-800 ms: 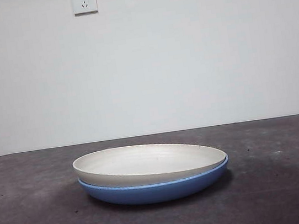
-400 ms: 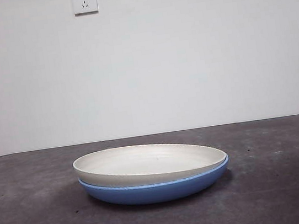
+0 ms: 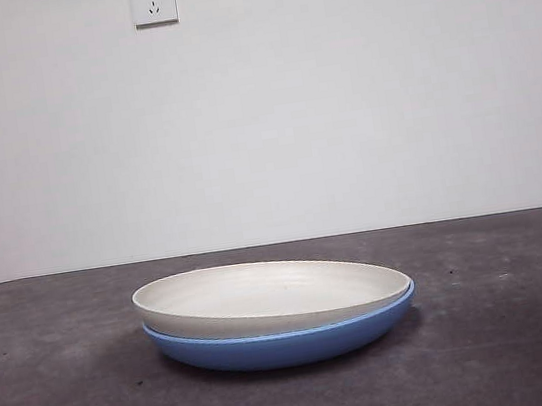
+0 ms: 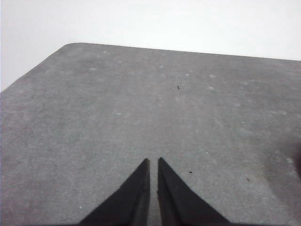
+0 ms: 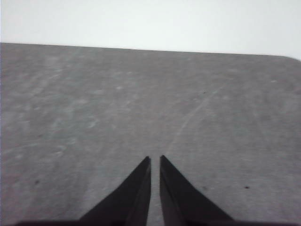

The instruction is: Pick up the white plate, put it on the blue plate, put it on desk

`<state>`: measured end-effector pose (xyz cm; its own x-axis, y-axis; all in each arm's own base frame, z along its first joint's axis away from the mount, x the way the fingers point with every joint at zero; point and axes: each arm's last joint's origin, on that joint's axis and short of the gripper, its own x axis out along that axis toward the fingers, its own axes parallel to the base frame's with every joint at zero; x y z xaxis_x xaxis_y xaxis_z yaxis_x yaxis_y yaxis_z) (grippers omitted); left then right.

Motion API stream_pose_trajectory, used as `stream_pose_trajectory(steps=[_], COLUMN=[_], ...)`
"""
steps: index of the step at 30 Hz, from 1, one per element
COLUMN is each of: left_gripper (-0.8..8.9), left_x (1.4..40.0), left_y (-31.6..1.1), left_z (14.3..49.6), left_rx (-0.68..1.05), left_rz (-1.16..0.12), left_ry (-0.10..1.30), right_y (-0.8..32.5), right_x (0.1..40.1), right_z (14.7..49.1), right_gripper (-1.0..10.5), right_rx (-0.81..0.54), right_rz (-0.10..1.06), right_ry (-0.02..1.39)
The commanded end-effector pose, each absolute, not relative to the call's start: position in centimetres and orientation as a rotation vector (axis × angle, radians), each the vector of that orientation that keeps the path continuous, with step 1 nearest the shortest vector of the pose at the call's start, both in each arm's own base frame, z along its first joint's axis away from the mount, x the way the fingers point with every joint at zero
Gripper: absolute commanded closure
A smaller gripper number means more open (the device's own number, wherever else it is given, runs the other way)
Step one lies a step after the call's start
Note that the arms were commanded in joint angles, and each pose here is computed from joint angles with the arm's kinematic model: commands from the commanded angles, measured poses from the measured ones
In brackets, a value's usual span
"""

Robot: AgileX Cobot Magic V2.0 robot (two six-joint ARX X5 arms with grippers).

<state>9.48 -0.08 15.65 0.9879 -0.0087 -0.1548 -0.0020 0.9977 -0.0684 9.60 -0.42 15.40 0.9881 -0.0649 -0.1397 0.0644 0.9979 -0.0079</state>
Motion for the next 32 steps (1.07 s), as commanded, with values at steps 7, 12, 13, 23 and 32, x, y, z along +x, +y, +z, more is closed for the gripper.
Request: stream_pose_trajectory(steps=[7, 12, 13, 23, 32], left_gripper=[7.86, 7.86, 7.86, 7.86, 7.86], left_x=[9.56, 9.56, 9.56, 9.56, 9.56], left_y=[-0.08, -0.08, -0.08, -0.08, -0.08], left_z=[14.92, 14.92, 14.92, 14.92, 14.92], left_rx=[-0.070, -0.070, -0.070, -0.070, -0.070], left_rz=[-0.001, -0.001, -0.001, -0.001, -0.001], left_ry=[0.179, 0.179, 0.179, 0.179, 0.179], right_y=[-0.29, -0.23, -0.21, -0.23, -0.25], right_x=[9.58, 9.58, 9.59, 9.58, 9.61], right_z=[15.00, 14.98, 14.97, 14.95, 15.20], right_gripper=[9.2, 9.2, 9.2, 9.2, 9.2], right_rx=[0.019, 0.026, 0.026, 0.036, 0.039], right_rz=[-0.080, -0.052, -0.045, -0.023, -0.029], right_ry=[0.167, 0.169, 0.170, 0.173, 0.148])
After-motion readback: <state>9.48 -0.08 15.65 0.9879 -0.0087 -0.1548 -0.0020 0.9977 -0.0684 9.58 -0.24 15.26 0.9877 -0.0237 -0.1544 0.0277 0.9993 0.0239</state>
